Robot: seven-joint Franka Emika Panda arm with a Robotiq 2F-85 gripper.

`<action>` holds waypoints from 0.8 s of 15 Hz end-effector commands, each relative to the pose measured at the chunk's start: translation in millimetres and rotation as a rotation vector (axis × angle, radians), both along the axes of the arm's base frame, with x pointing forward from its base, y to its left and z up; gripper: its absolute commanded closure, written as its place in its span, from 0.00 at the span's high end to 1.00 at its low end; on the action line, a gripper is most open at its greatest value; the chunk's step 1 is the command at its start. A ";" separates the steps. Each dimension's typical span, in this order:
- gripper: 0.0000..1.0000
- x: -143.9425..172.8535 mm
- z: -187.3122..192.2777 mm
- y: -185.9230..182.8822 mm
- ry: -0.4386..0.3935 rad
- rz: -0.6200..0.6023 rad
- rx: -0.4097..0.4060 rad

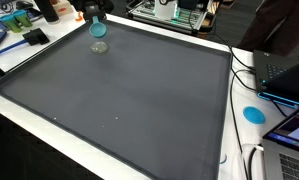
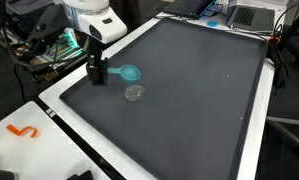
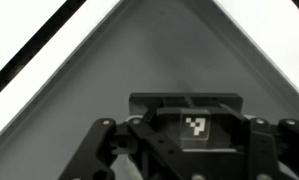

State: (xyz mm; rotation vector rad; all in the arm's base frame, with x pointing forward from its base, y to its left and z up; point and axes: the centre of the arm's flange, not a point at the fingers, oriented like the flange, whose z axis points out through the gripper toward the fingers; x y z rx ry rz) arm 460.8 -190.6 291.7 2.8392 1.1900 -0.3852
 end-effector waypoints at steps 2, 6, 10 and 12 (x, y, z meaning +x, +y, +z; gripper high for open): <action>0.28 2.5 -26.5 -9.6 -0.034 0.071 0.031; 0.28 5.7 -44.7 -15.5 -0.041 0.097 0.028; 0.28 7.4 -57.1 -20.4 -0.067 0.058 0.035; 0.28 8.4 -61.9 -22.1 -0.070 0.032 0.032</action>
